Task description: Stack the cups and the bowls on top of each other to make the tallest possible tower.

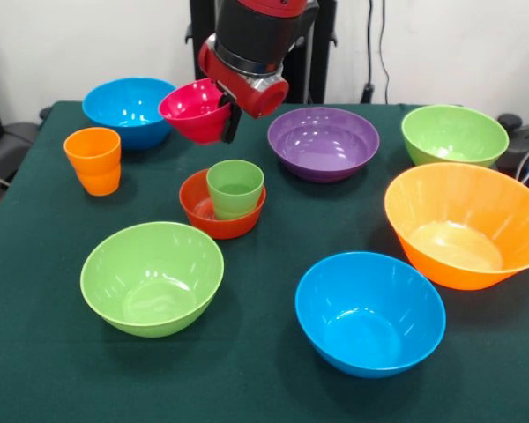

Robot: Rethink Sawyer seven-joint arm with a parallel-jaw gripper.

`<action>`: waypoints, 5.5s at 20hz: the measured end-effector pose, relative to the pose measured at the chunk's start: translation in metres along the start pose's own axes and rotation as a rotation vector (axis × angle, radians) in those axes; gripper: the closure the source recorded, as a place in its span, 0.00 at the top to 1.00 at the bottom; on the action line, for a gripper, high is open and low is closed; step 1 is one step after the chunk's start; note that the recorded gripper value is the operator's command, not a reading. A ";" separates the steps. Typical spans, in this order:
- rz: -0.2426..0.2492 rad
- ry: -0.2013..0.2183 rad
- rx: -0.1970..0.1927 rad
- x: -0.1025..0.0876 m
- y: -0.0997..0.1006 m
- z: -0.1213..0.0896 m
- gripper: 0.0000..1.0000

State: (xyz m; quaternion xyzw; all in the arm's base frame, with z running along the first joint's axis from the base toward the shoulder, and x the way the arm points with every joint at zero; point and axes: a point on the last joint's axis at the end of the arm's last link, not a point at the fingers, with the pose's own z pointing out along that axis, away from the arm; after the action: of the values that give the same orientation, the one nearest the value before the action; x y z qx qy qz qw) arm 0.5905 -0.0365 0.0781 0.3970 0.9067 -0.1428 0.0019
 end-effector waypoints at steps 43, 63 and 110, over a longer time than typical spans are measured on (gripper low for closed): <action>0.010 -0.023 -0.045 0.003 0.018 -0.003 0.00; 0.018 -0.062 -0.088 0.001 0.033 0.002 0.00; -0.007 -0.035 -0.030 0.014 0.055 0.039 0.00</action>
State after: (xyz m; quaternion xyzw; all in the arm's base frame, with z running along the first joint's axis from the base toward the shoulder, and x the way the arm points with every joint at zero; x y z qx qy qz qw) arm 0.6168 -0.0013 0.0248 0.3913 0.9098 -0.1363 0.0232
